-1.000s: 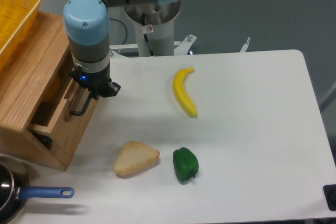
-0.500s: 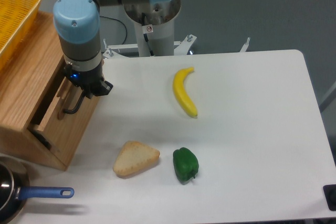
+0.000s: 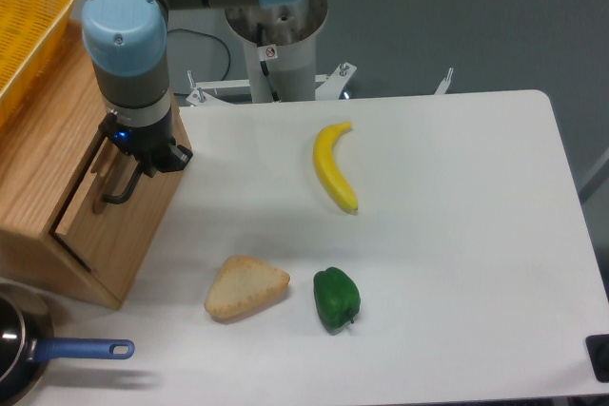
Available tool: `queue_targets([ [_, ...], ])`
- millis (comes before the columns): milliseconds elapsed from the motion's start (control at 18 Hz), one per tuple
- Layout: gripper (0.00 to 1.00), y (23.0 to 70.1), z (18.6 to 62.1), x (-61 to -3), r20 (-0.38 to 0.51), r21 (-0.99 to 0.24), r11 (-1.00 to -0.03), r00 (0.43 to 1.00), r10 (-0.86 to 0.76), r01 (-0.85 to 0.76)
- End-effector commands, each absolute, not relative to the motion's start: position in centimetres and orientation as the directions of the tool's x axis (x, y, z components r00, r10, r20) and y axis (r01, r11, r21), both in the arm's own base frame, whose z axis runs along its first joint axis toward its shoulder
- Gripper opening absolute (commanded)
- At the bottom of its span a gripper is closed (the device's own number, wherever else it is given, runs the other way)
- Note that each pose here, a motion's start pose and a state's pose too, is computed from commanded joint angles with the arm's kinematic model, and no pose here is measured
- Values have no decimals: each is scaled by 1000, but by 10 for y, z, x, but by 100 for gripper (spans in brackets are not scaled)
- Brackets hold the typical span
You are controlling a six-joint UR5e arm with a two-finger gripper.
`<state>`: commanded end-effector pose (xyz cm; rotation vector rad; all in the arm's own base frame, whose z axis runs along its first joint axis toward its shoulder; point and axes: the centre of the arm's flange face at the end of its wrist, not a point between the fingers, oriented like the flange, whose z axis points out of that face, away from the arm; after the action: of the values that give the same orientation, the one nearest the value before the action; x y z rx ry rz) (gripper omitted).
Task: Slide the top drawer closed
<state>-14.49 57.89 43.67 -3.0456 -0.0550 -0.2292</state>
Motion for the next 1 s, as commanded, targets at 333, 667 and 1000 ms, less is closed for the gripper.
queue_targets([
  [333, 5, 584, 436, -139, 159, -99, -994, 987, 30, 46],
  [667, 5, 584, 435, -138, 162, -96, -994, 986, 30, 46],
  [1000, 5, 586, 433, -141, 161, -95, -994, 987, 29, 44],
])
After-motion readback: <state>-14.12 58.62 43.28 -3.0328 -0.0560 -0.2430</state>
